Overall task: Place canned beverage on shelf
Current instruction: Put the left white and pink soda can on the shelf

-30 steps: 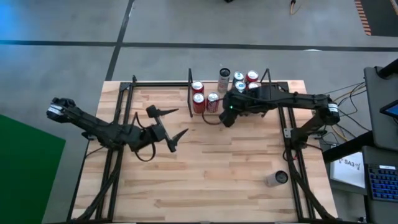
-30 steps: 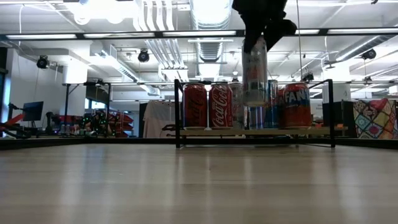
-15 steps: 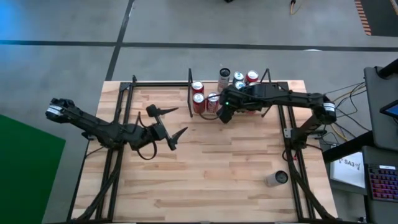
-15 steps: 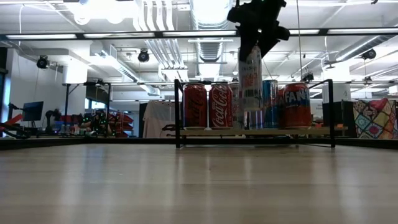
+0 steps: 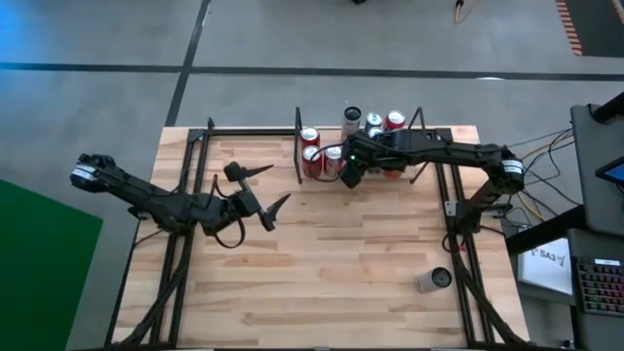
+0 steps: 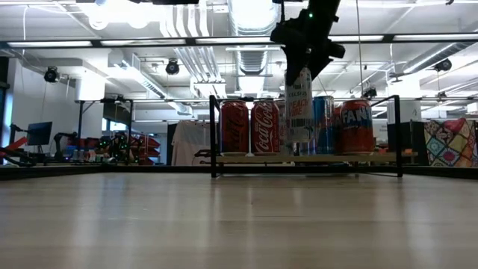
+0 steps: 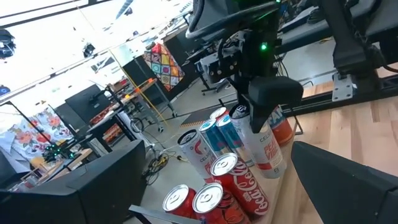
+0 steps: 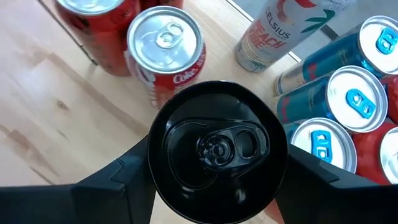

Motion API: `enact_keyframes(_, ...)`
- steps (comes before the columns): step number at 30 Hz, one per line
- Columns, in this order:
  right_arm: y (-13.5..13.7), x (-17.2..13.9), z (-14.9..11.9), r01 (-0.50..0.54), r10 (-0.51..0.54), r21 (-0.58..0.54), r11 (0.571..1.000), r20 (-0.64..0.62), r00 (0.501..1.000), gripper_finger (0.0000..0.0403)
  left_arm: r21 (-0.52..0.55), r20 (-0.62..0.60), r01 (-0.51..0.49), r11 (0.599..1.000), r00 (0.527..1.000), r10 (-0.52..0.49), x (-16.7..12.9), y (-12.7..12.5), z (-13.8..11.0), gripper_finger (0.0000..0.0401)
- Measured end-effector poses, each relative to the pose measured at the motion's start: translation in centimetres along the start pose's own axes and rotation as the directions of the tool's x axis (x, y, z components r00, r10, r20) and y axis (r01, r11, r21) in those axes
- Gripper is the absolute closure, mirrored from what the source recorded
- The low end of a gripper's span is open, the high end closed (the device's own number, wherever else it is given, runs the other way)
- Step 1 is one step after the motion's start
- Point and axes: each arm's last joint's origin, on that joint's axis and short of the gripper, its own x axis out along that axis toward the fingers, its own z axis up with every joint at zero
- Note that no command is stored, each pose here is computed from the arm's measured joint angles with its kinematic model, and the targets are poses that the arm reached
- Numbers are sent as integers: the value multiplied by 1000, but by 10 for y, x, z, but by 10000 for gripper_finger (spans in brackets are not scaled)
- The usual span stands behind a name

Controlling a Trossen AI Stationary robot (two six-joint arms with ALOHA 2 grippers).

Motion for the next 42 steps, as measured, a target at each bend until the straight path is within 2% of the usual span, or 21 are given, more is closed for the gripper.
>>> enact_keyframes(5,-3,7,1,5,-5,13,1000,-6,1000,167,3,-7,-7,1000,1000,7,0,0,-1,12)
enact_keyframes(12,-1,9,3,-12,12,33,999,19,1000,167,8,-43,-67,998,997,67,0,2,-2,12)
enact_keyframes(24,0,24,-8,8,-7,58,998,-13,1000,167,18,-50,-63,998,997,64,0,1,-3,12)
enact_keyframes(42,-1,25,-4,20,-22,76,997,31,999,167,17,-50,-63,998,997,63,0,1,-3,12)
